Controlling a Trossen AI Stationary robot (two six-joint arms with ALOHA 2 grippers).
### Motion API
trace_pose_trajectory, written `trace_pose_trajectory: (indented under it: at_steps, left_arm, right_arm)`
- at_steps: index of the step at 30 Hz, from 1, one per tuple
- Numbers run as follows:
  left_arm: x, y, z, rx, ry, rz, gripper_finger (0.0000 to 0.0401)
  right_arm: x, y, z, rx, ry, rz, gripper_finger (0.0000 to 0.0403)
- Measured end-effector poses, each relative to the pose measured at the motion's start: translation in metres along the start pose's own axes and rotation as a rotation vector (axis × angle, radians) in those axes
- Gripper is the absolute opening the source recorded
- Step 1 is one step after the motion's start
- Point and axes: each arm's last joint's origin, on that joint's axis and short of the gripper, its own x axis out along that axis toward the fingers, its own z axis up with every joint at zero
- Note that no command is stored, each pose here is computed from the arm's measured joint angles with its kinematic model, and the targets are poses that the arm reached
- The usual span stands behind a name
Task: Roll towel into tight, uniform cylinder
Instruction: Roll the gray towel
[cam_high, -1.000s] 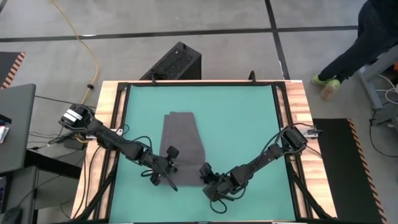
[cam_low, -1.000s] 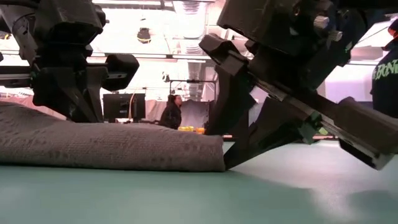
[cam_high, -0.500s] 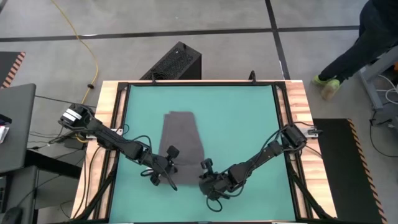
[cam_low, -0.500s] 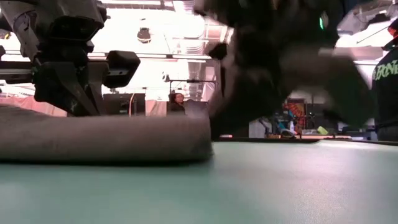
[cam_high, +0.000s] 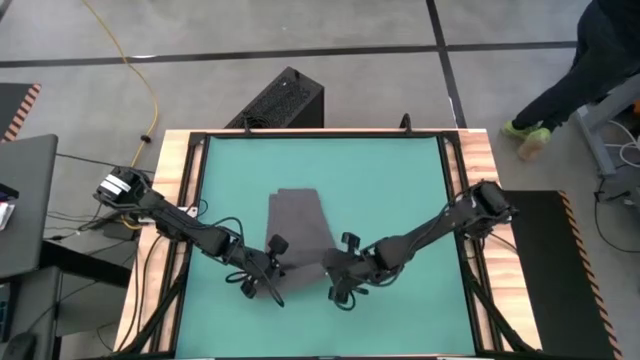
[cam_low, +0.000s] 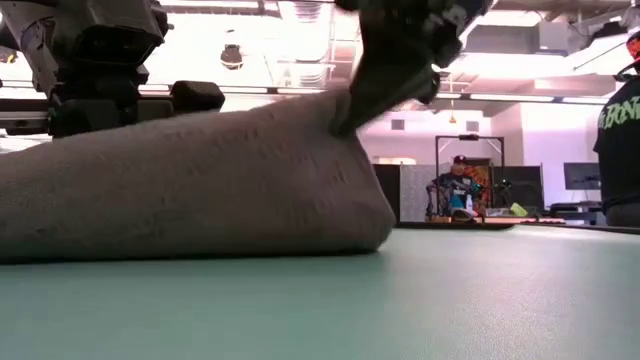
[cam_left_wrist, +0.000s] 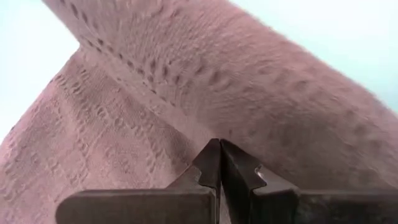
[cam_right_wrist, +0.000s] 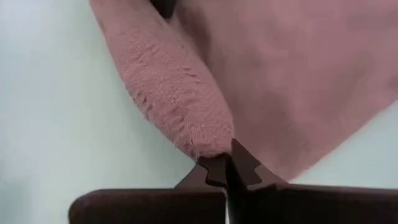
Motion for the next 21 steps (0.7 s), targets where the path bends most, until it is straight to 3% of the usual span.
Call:
trace_pose_trajectory:
  at_steps: [7,16,21]
  left_arm:
    - [0.000,-0.001,0.000,-0.011,-0.003,-0.025,0.0000]
    - [0.000,0.000,-0.001,-0.029,0.005,-0.023,0.0000]
    - [0.000,0.000,-0.001,-0.058,0.002,-0.039,0.0000]
  right_arm:
    - [0.032,-0.005,-0.016,0.115,0.161,0.015,0.0007]
    - [0.010,-0.004,-0.011,0.171,0.136,0.002,0.0007]
    - [0.004,-0.010,-0.020,0.231,0.190,-0.105,0.0007]
